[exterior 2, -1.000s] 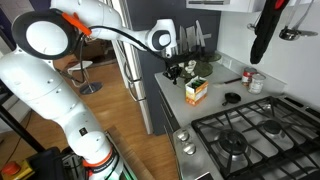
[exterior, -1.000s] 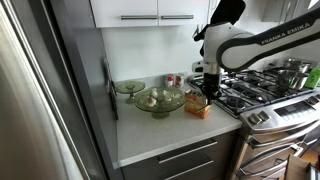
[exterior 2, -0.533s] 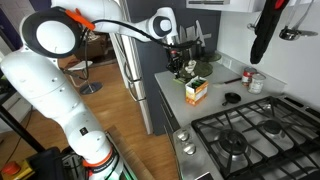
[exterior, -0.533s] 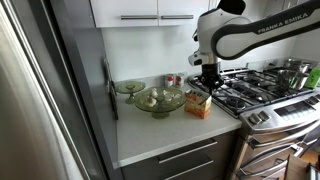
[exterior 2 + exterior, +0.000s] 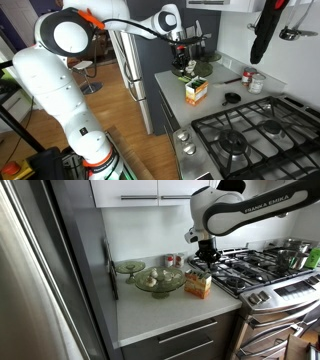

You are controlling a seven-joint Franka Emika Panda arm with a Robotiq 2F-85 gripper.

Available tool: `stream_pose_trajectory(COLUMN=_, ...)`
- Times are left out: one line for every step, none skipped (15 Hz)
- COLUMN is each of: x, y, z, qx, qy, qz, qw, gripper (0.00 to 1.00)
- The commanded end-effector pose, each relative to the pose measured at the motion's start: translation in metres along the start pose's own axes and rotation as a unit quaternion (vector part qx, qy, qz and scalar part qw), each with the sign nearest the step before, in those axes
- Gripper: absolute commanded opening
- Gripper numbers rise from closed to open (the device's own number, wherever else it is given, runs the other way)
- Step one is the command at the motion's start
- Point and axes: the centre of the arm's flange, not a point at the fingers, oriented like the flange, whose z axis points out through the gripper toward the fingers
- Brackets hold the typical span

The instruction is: Pick up a green and black sachet and put it in them orange sachet pack

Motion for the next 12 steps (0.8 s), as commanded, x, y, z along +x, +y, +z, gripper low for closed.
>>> stream_pose_trajectory(x=-0.013, y=0.015, z=0.003, qx=0.014, qy=-0.016, qz=-0.001, qw=0.9998, gripper=0.0)
stream_pose_trajectory(x=-0.017, y=0.016, z=0.002, qx=0.015, qy=-0.018, qz=0.002, qw=0.9997, gripper=0.0)
stream_pose_trajectory(x=-0.021, y=0.016, z=0.002, qx=0.017, qy=-0.021, qz=0.004, qw=0.9996, gripper=0.0)
stream_pose_trajectory(x=-0.024, y=0.016, z=0.001, qx=0.018, qy=-0.023, qz=0.007, qw=0.9995, gripper=0.0)
stream_pose_trajectory(x=-0.027, y=0.016, z=-0.001, qx=0.019, qy=-0.026, qz=0.01, qw=0.9994, gripper=0.0)
stream_pose_trajectory(x=-0.03, y=0.016, z=-0.002, qx=0.019, qy=-0.028, qz=0.014, qw=0.9993, gripper=0.0)
stream_pose_trajectory(x=-0.033, y=0.015, z=-0.003, qx=0.02, qy=-0.029, qz=0.016, qw=0.9992, gripper=0.0)
stream_pose_trajectory(x=-0.035, y=0.014, z=-0.006, qx=0.023, qy=-0.033, qz=0.018, qw=0.999, gripper=0.0)
stream_pose_trajectory(x=-0.036, y=0.013, z=-0.007, qx=0.027, qy=-0.036, qz=0.02, qw=0.9988, gripper=0.0)
stream_pose_trajectory(x=-0.036, y=0.013, z=-0.008, qx=0.032, qy=-0.04, qz=0.02, qw=0.9985, gripper=0.0)
stream_pose_trajectory(x=-0.035, y=0.012, z=-0.008, qx=0.039, qy=-0.043, qz=0.018, qw=0.9981, gripper=0.0)
stream_pose_trajectory(x=-0.034, y=0.011, z=-0.006, qx=0.046, qy=-0.046, qz=0.016, qw=0.9977, gripper=0.0)
